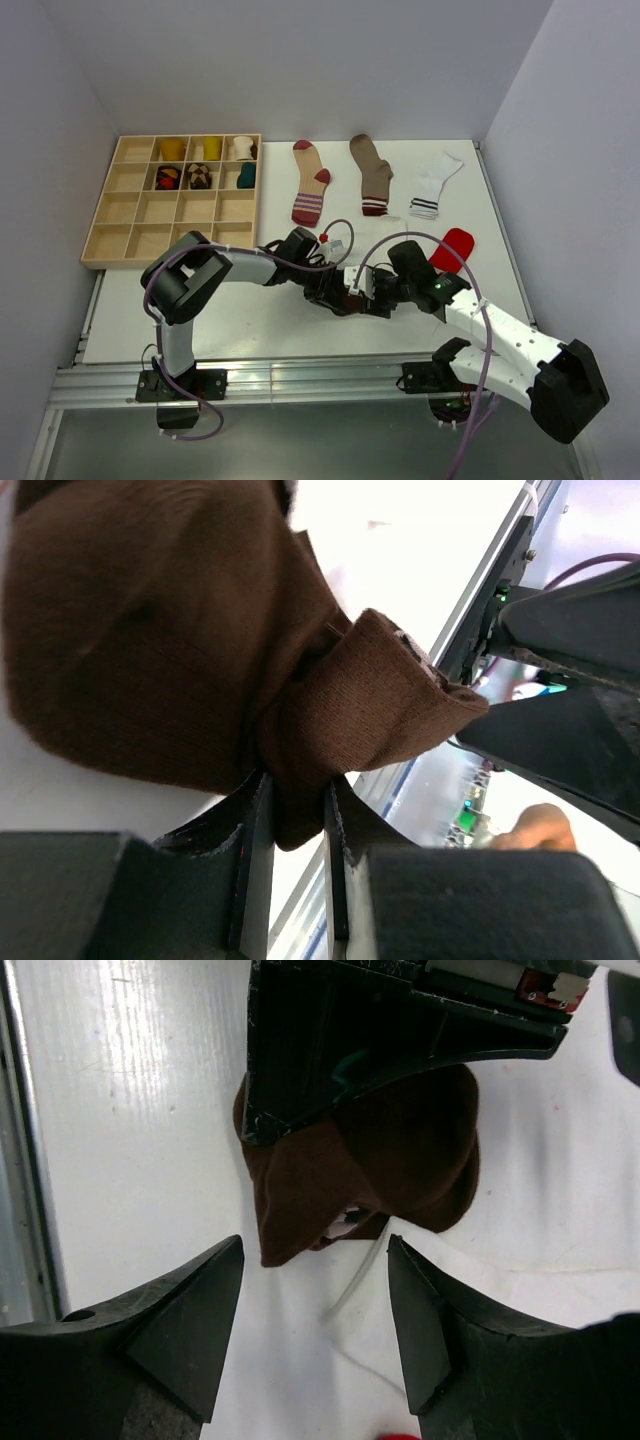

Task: Roll the socks
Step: Roll the sock at the center of the board.

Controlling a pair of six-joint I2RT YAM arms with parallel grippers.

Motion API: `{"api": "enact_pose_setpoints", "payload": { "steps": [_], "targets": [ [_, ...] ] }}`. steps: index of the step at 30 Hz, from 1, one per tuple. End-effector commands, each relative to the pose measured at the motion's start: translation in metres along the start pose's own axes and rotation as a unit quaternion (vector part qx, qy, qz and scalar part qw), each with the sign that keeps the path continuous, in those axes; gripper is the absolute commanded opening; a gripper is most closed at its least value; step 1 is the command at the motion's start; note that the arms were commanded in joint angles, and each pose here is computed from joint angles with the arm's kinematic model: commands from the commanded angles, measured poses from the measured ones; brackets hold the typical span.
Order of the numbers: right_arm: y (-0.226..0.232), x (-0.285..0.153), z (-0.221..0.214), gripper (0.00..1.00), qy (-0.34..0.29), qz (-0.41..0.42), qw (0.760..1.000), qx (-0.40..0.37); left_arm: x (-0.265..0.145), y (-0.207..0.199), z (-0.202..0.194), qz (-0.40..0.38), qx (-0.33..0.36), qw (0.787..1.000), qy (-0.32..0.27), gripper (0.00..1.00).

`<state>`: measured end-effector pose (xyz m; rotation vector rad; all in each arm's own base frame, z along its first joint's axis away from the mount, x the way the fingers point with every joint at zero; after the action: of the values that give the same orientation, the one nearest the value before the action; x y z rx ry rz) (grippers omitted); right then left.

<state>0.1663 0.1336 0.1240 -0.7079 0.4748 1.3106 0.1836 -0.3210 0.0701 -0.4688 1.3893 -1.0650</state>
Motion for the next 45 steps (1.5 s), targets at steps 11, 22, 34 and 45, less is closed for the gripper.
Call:
{"api": "enact_pose_setpoints", "payload": {
  "steps": [11, 22, 34, 45],
  "targets": [
    [0.013, 0.01, 0.017, 0.67, -0.02, -0.054, 0.993, -0.099, 0.002, 0.036, -0.019, 0.06, -0.096, 0.992, 0.052, 0.0],
    [0.03, 0.028, 0.018, 0.64, 0.004, -0.02, 0.992, -0.128, 0.001, 0.044, -0.017, 0.068, -0.102, 0.991, 0.052, 0.0],
    [0.02, 0.049, 0.004, 0.62, 0.038, -0.039, 0.988, -0.147, -0.003, 0.047, -0.018, 0.07, -0.093, 0.992, 0.057, 0.0],
    [0.019, 0.068, -0.01, 0.56, 0.081, -0.015, 0.986, -0.148, -0.007, 0.042, -0.015, 0.066, -0.083, 0.993, 0.051, 0.04]
  ]
}}
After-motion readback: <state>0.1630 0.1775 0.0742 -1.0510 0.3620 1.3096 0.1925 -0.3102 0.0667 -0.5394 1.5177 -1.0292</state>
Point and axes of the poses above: each gripper's point midway between its finger pads, its own x axis out along the fingers, its own y axis along the line the jaws close on, z = x × y, the point moved 7 cm from there along -x, back along the fingers
